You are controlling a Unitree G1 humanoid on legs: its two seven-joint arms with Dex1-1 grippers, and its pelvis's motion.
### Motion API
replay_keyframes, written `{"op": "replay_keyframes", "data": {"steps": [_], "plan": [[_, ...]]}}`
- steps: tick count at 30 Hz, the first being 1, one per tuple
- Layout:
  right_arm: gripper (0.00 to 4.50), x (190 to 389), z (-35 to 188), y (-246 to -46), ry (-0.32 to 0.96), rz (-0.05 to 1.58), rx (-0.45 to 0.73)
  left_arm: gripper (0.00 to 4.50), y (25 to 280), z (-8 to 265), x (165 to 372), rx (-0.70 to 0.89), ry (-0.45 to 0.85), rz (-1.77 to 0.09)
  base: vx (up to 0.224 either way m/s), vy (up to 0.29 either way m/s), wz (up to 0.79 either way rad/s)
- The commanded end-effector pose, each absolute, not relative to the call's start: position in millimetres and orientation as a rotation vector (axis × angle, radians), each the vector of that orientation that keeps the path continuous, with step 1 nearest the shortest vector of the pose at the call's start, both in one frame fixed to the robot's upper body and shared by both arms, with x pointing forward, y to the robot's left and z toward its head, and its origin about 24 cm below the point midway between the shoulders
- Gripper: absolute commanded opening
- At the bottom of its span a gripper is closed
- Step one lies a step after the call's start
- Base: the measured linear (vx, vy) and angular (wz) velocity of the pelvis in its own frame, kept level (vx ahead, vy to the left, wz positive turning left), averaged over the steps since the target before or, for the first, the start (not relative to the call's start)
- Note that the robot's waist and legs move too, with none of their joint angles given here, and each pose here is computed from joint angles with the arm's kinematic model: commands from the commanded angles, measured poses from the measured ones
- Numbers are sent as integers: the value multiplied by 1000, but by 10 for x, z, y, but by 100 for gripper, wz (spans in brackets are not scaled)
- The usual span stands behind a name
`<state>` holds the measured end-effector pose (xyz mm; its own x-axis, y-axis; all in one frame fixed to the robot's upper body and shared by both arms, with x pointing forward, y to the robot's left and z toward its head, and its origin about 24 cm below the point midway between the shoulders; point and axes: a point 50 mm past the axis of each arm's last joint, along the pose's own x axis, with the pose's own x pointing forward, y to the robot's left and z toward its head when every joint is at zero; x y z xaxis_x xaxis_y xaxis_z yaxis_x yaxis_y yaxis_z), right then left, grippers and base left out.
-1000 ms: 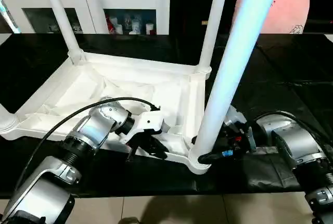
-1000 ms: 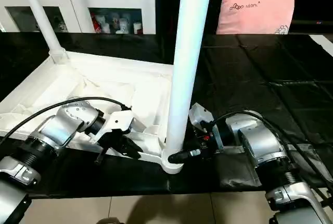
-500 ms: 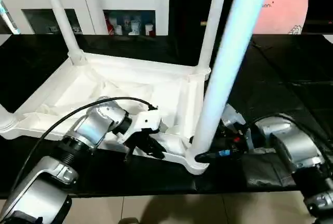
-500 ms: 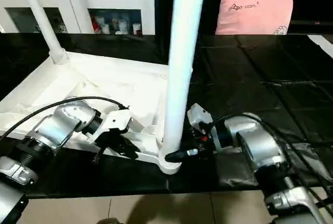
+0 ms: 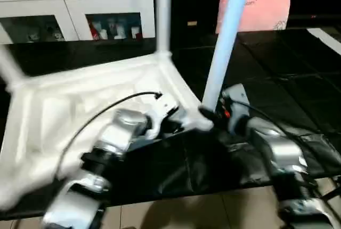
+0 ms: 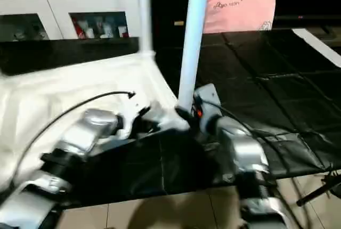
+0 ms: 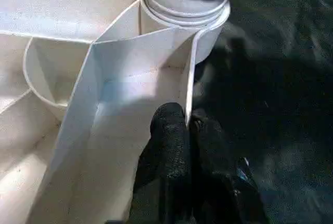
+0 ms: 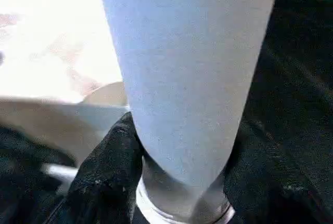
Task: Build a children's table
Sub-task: Rotate leg to tighten
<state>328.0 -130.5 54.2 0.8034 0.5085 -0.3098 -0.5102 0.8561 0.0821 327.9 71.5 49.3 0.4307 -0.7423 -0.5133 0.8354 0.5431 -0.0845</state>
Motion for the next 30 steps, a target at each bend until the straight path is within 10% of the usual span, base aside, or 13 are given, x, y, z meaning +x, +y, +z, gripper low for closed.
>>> {"op": "replay_keyframes", "data": {"steps": [1,11,30], "plan": [[201,3158,331,-706,449,681,27,0,323,764,3331,140,401,-999,0,0,0],[305,3147,426,-777,398,749,59,0,432,732,3299,203,413,-1048,0,0,0],[448,3013,750,-1655,315,1181,-128,0,945,748,3140,438,455,-1554,0,0,0]]}}
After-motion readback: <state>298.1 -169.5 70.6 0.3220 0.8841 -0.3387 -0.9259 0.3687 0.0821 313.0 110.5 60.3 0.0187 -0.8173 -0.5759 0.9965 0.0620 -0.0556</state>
